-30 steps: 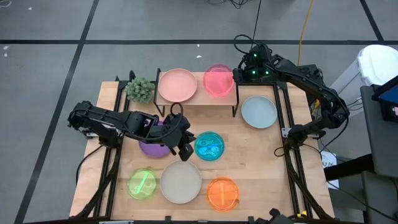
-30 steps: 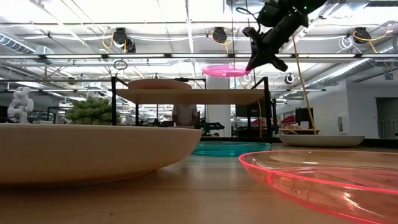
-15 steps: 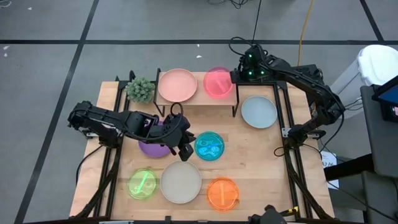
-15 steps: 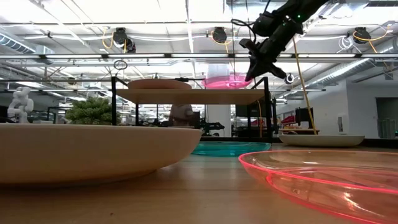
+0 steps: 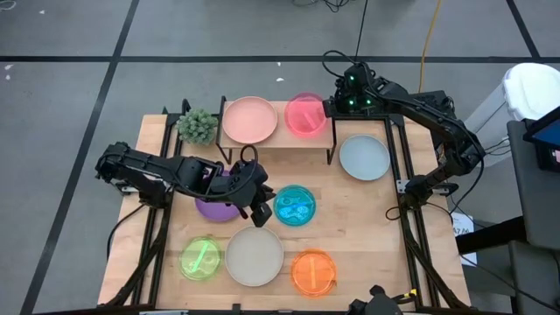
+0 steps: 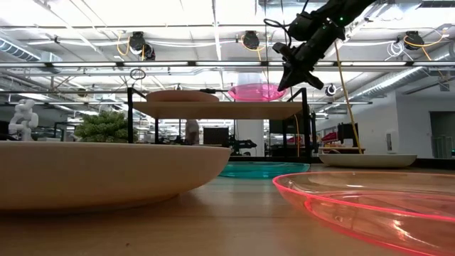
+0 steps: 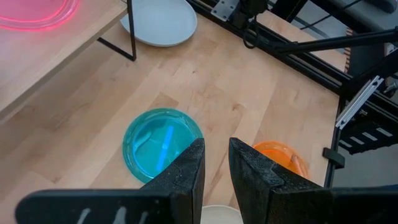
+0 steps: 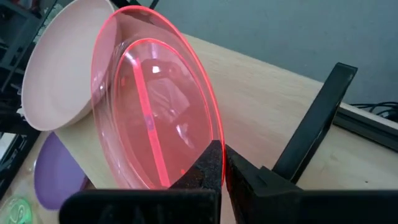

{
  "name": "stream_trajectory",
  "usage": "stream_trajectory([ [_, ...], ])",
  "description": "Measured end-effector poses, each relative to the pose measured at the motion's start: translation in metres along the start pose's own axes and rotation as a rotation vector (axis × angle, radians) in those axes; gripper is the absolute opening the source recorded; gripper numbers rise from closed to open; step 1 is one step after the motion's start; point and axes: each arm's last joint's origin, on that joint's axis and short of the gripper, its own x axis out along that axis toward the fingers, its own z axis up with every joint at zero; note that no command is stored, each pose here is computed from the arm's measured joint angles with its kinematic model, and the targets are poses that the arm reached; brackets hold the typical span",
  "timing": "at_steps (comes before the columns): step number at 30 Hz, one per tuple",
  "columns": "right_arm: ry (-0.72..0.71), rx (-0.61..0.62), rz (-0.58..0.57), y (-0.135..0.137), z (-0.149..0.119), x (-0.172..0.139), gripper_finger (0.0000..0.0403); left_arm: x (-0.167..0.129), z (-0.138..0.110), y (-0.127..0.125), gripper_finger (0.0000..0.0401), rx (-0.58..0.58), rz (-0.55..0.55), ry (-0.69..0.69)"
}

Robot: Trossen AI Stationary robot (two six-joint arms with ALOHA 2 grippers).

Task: Place and stack plates onto a shelf
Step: Put the small pink plate on the shelf

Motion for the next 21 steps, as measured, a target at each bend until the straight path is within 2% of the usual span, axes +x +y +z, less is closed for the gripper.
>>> stream_trajectory([
  [7,0.008,0.041,-0.027,-0.005,-0.0063,0.0064,0.0,0.0,0.0,0.0,0.0076,0.001,0.0,0.0],
  [21,0.014,0.042,-0.03,-0.004,-0.0078,0.0071,0.0,0.0,0.0,0.0,0.0076,0.001,0.0,0.0],
])
